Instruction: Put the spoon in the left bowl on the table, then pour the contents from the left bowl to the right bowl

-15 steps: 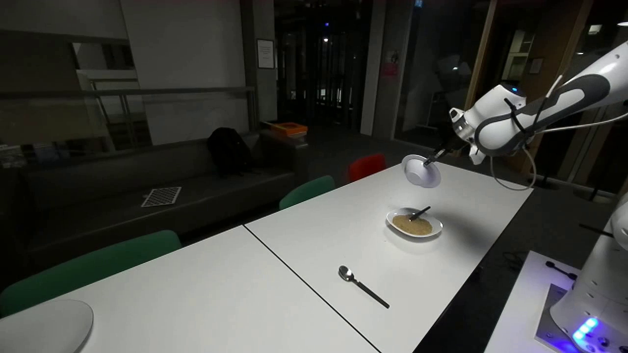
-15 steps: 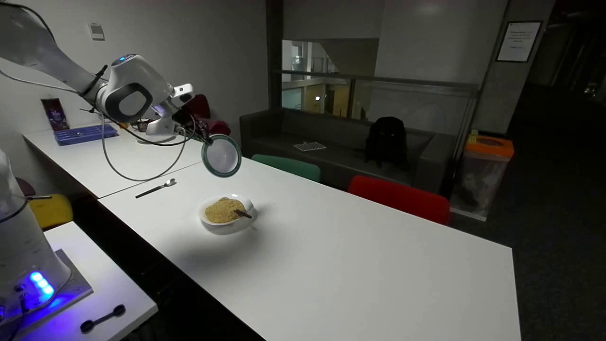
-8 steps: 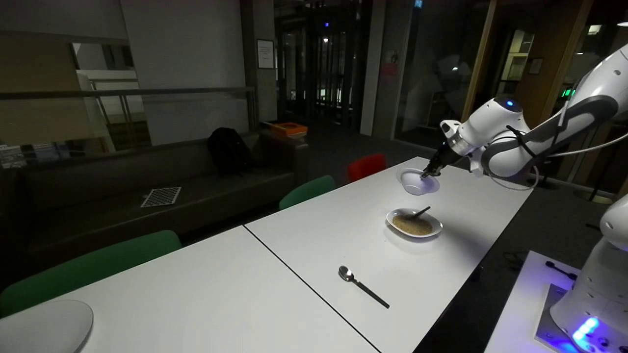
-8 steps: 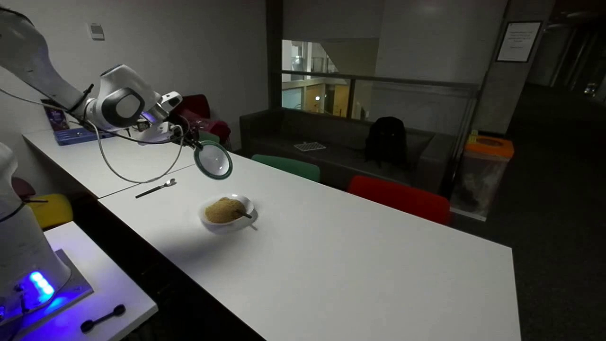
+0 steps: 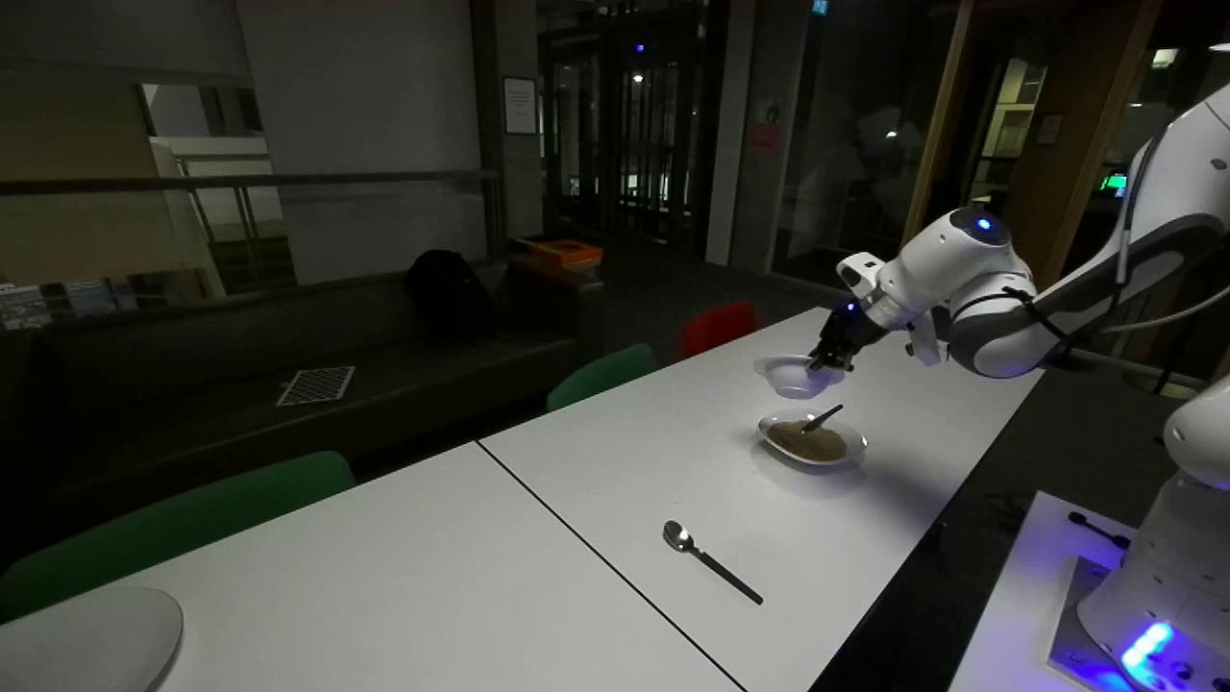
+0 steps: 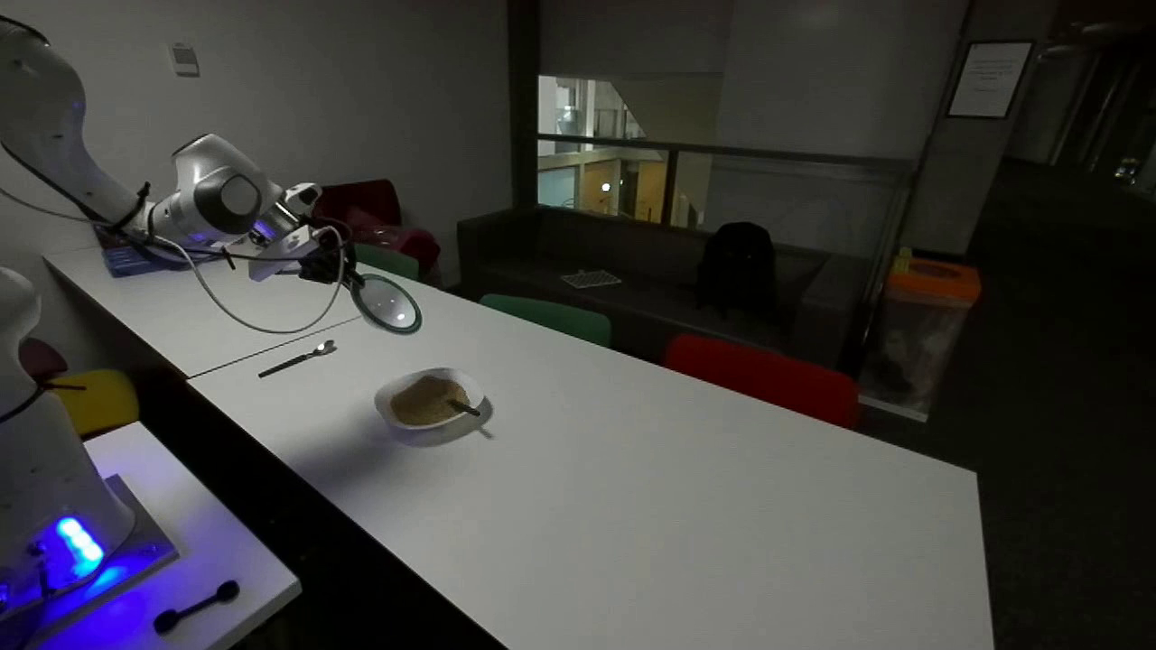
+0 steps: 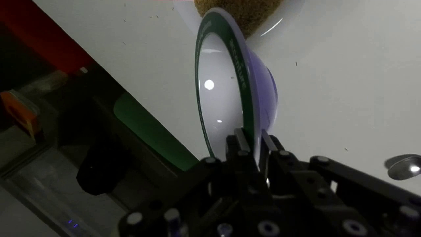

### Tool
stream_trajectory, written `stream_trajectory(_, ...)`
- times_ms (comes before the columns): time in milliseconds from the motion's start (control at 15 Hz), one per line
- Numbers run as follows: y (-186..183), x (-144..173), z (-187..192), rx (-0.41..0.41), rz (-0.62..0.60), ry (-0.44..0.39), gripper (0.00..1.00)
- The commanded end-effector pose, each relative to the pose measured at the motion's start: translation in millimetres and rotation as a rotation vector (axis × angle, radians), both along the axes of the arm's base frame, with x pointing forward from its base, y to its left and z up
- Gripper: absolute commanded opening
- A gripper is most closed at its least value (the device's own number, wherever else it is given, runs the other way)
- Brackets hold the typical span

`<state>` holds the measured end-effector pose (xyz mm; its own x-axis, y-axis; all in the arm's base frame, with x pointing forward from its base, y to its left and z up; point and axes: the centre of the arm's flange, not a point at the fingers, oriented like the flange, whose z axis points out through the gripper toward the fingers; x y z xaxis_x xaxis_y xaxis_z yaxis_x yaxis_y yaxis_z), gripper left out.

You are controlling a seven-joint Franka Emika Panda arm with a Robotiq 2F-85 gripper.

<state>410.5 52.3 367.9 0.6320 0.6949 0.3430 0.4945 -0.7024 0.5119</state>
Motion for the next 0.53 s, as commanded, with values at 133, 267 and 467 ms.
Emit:
stream_trajectory(133,37.6,-23.3,-13.5,-0.035,0.085,-0.025,0.03)
stream_trajectory(267,53.3,-26.8,-17.4,-0.022,0.101,-0.014,0.03)
stream_trajectory(467,73.7,-33.4,-26.0,-0.016,0.125,0.016,0.03)
